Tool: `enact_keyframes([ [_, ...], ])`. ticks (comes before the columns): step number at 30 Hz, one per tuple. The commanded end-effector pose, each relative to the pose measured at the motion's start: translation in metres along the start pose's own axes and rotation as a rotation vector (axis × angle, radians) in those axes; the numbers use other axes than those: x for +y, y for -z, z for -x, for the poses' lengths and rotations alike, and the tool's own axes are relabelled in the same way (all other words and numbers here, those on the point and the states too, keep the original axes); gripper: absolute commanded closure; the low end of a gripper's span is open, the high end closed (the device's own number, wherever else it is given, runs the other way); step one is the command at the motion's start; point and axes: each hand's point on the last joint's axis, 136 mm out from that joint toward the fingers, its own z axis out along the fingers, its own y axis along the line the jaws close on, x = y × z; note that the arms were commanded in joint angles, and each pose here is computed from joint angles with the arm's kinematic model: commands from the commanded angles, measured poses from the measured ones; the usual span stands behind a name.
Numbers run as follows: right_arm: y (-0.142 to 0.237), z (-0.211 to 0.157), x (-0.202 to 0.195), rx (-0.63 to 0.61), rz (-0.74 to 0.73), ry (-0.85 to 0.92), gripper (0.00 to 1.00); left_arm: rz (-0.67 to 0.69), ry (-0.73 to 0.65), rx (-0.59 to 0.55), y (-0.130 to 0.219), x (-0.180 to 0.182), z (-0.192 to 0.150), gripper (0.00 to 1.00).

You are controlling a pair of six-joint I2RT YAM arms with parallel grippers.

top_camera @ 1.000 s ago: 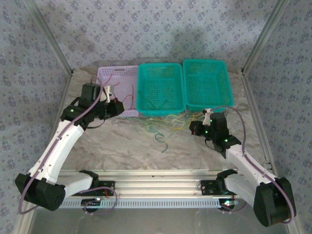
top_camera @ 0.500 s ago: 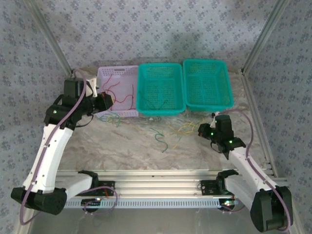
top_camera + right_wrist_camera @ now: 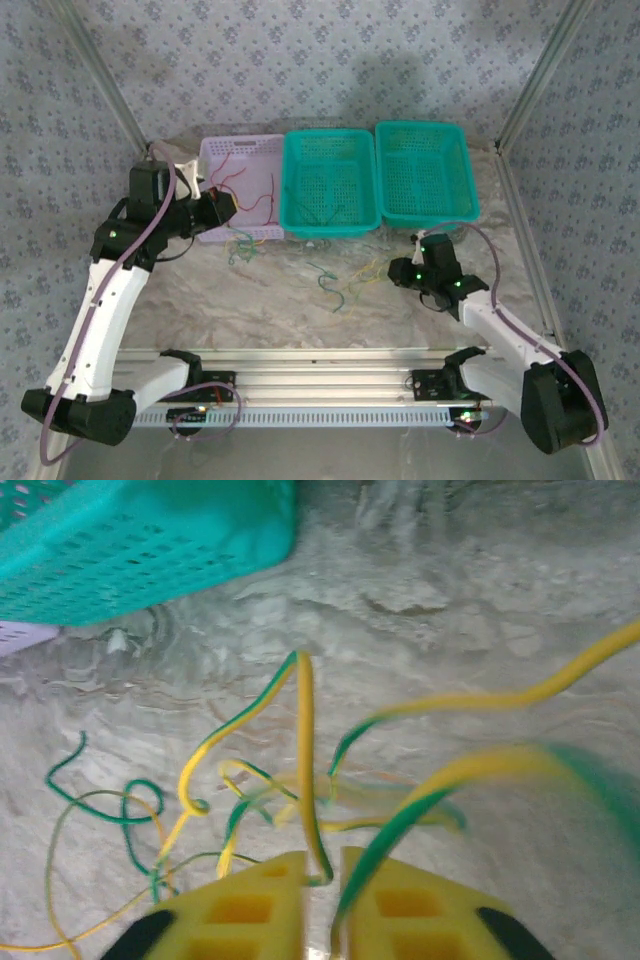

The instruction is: Untangle the cables

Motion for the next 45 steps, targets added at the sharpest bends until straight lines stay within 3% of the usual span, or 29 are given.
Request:
enact_keyframes([
  [1, 0.014, 0.023, 0.019, -0.08, 0.004, 0.089, 0.64, -0.085, 0.005, -0.026, 0.003, -0.018, 0.004, 1.0],
  [13, 0.047, 0.039, 0.118, -0.195, 0.296, 0.367, 0.36, -0.188, -0.022, -0.002, -0.019, -0.057, 0.002, 1.0],
  [17, 0.054, 0.033, 0.153, -0.203, 0.422, 0.444, 0.33, -0.221, -0.016, 0.014, -0.028, -0.067, 0.0, 1.0],
  [23, 0.04, 0.002, 0.199, -0.105, 0.586, 0.532, 0.33, -0.264, -0.004, 0.021, -0.031, -0.08, 0.001, 1.0],
  [32, -0.006, -0.023, 0.227, -0.02, 0.616, 0.557, 0.33, -0.304, 0.005, 0.022, -0.028, -0.093, 0.003, 1.0],
  [38, -0.045, -0.035, 0.218, 0.045, 0.553, 0.544, 0.34, -0.302, -0.002, 0.009, -0.021, -0.095, 0.005, 1.0],
  [42, -0.053, -0.037, 0.219, 0.061, 0.59, 0.5, 0.34, -0.307, 0.001, 0.003, -0.019, -0.096, 0.006, 1.0],
  [45, -0.057, -0.04, 0.225, 0.08, 0.603, 0.502, 0.49, -0.309, -0.002, 0.0, -0.019, -0.097, 0.008, 1.0],
])
